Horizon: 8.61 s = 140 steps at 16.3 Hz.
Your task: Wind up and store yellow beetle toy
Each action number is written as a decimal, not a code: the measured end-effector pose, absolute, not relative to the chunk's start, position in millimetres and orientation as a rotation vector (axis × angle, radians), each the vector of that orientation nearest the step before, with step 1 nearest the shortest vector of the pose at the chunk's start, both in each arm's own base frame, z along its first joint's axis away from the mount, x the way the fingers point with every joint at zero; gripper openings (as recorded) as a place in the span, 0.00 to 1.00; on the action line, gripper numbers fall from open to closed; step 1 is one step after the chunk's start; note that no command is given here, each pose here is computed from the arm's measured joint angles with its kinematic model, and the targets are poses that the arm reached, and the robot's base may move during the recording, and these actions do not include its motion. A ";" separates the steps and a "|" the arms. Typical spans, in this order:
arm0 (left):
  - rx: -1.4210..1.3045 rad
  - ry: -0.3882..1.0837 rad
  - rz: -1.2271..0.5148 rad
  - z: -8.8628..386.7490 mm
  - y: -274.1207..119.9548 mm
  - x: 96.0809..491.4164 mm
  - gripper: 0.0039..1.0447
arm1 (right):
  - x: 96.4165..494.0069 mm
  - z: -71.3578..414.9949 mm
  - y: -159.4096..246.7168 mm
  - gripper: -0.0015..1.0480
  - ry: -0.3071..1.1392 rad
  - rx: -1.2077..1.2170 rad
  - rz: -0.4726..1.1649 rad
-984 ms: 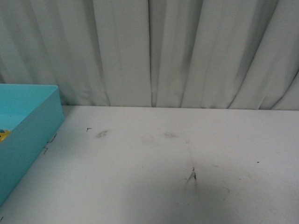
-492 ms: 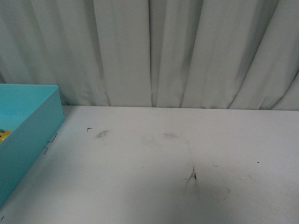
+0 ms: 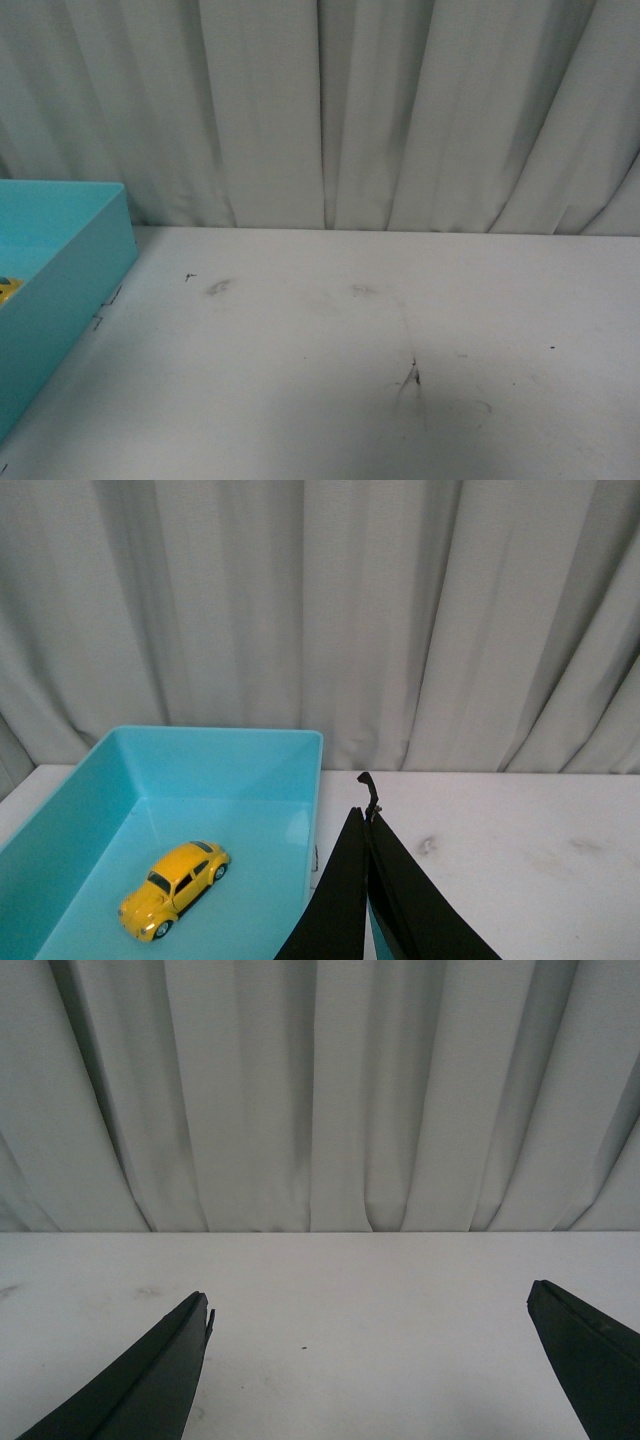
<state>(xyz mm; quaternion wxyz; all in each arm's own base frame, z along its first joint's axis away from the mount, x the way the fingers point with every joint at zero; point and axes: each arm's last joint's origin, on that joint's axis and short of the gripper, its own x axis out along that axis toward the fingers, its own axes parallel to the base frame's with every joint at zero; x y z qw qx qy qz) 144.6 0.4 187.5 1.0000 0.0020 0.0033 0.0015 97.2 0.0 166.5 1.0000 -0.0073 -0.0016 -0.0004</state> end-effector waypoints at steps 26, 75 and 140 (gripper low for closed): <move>0.004 0.002 0.000 166.1 0.0 97.4 0.01 | 97.2 166.5 0.0 0.94 -0.003 -0.015 -0.001; 0.003 -0.002 0.000 166.4 0.0 97.4 0.94 | 97.2 166.7 0.0 0.94 -0.005 -0.014 -0.001; 0.002 0.001 0.000 166.2 0.0 97.4 0.94 | 97.2 166.5 0.0 0.94 -0.003 -0.014 -0.001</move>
